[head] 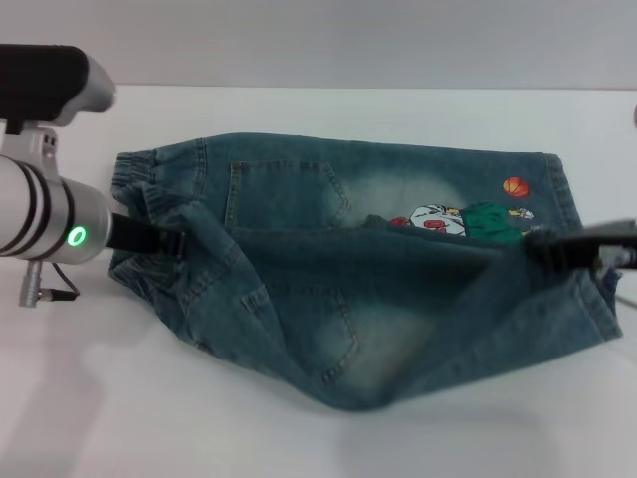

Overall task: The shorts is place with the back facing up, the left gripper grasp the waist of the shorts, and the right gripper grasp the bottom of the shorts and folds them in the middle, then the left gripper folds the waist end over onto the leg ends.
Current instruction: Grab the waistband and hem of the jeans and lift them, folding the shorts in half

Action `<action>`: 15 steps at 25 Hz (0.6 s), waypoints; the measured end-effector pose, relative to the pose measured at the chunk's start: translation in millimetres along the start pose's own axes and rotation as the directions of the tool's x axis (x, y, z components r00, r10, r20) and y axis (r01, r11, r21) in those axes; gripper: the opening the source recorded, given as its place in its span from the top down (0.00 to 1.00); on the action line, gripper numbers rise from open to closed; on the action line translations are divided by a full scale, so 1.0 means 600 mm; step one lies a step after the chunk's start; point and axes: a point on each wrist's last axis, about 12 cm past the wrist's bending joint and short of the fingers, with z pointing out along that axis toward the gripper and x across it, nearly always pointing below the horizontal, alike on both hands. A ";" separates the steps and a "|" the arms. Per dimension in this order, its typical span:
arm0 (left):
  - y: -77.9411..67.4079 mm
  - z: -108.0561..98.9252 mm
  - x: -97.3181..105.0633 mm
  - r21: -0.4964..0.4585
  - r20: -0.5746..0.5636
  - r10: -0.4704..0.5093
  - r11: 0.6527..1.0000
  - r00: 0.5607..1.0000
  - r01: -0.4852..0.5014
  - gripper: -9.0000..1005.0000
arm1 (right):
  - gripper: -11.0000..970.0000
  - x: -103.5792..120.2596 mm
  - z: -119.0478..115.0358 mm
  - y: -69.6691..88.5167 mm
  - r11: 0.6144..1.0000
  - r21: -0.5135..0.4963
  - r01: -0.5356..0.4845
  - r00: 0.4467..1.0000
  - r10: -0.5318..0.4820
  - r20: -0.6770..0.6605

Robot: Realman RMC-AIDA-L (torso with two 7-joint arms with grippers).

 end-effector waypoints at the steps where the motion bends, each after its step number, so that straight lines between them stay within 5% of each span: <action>1: 0.004 -0.001 0.000 -0.003 0.012 -0.009 1.000 1.000 0.009 0.86 | 0.99 -0.004 0.000 -0.004 1.000 0.010 0.010 0.999 -0.010 0.032; 15: 0.051 -0.022 -0.002 -0.036 0.161 -0.108 0.993 0.981 0.115 0.84 | 0.98 -0.038 0.025 -0.042 0.996 0.087 -0.014 0.926 -0.020 0.376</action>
